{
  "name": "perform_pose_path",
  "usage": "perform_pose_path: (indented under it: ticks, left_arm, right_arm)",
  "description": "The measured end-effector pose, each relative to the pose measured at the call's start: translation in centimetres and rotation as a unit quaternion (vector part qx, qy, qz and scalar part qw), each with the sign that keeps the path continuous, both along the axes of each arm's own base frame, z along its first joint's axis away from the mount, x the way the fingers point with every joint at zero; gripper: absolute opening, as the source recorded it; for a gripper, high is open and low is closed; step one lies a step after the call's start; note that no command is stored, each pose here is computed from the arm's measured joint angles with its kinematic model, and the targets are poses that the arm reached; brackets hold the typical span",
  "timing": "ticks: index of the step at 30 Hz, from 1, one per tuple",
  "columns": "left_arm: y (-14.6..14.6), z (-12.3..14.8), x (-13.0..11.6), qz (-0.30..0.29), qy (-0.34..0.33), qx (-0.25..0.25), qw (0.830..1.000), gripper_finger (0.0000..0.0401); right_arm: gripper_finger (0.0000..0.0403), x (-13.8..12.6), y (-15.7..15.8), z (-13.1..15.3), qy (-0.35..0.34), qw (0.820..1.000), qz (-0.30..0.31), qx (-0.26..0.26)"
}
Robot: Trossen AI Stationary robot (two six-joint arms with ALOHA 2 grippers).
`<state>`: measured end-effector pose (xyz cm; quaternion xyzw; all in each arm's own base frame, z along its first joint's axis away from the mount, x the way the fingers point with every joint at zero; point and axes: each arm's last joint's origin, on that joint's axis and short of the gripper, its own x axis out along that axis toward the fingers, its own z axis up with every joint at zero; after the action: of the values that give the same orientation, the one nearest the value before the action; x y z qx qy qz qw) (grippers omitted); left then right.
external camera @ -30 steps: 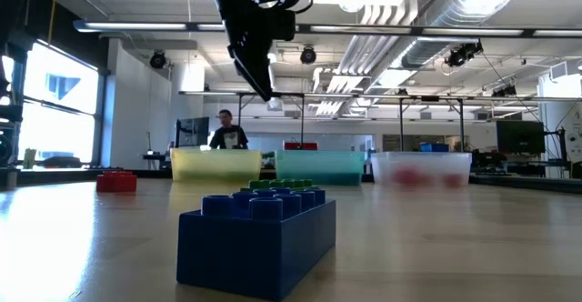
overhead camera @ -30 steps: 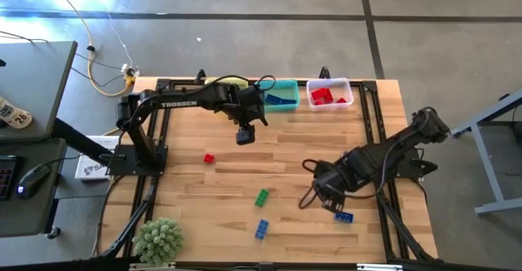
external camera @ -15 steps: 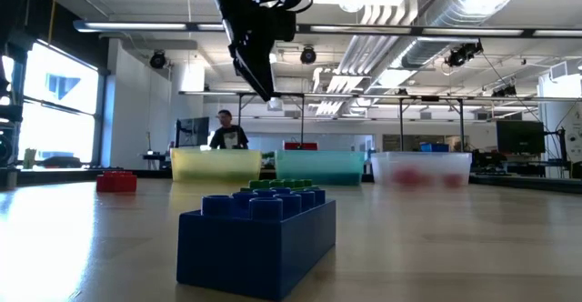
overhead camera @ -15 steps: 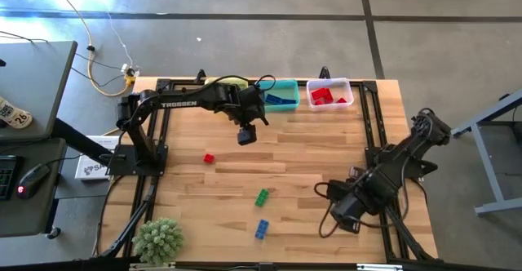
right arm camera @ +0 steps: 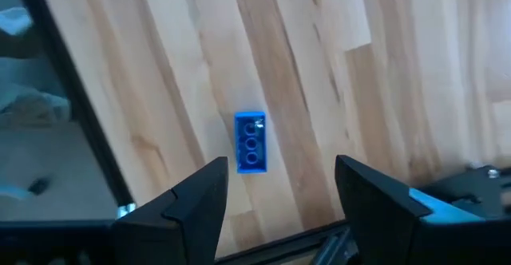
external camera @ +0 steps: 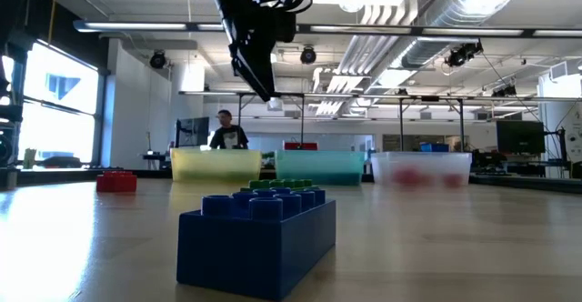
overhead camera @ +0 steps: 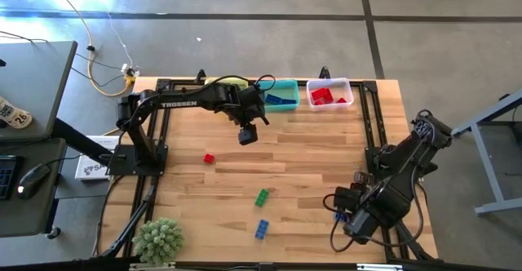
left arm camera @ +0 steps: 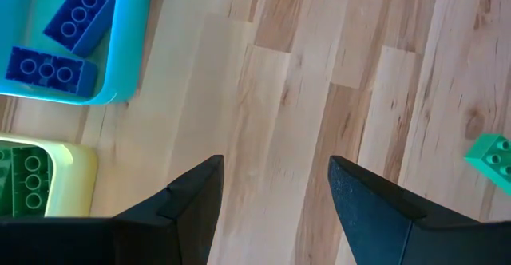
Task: Sort & place blocks by color
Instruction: Put the blue game piece into the blue bin
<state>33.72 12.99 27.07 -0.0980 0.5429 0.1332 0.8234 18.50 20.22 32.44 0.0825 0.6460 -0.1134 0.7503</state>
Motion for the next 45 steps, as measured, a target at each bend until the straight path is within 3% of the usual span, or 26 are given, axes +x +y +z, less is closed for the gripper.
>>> perform_pose_path:
  ticks: [9,13,29,45]
  left_arm:
    - [0.0,0.0,0.1,0.010,-0.004,-0.003,1.000,0.0214]
    - [0.0,0.0,0.1,0.013,-0.007,-0.003,1.000,0.0214]
    - [0.1,0.2,0.5,0.025,-0.030,-0.002,0.999,0.0214]
    - [-0.1,0.2,0.6,0.033,-0.031,-0.006,0.999,0.0214]
  right_arm:
    - [0.0218,-0.4,0.2,-1.0,0.024,0.999,0.005,-0.035]
    - [0.0218,-1.1,0.0,-3.0,0.055,0.998,0.002,-0.037]
    - [0.0218,-1.4,0.6,-10.5,0.027,0.997,0.047,0.060]
    - [0.0218,-2.1,-0.1,-15.4,0.020,0.994,0.037,0.101]
